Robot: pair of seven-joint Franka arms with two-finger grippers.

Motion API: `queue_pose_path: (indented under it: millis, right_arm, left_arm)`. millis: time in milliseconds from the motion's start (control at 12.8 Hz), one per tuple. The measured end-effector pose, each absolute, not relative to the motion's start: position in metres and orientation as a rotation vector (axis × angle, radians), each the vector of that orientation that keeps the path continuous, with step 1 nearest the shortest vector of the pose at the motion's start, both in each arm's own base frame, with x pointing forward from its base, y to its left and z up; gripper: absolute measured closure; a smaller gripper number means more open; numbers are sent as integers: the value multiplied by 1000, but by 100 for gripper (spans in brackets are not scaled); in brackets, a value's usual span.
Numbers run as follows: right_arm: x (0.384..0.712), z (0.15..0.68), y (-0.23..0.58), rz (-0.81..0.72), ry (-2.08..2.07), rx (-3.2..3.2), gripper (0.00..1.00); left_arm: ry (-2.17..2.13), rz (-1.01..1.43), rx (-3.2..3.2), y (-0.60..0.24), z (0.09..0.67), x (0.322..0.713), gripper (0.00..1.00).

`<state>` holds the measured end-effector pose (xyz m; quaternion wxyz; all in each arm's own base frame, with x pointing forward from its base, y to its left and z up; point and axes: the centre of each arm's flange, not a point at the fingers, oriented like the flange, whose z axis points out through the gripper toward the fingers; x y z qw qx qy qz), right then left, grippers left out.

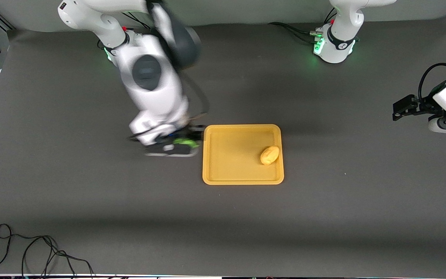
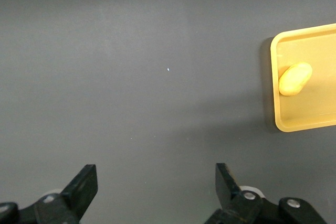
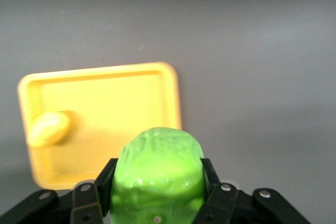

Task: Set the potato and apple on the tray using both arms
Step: 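Carry the green apple with the right gripper over the tray, then lower the apple onto the tray beside the potato and open the right gripper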

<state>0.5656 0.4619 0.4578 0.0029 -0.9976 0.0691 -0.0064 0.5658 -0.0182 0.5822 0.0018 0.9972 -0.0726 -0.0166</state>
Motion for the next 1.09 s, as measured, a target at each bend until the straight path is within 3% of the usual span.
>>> queue_pose_path:
  millis: [234, 702, 1092]
  right_arm:
    - [547, 397, 534, -37, 291, -3086, 33]
    - [560, 244, 555, -126, 284, -3102, 33]
    - [562, 201, 554, -159, 276, -3102, 33]
  left_arm:
    - [-228, -53, 3129, -18, 582, 566, 0]
    - [-226, -59, 3129, -18, 579, 567, 0]
    - [-225, -63, 3129, -18, 578, 568, 0]
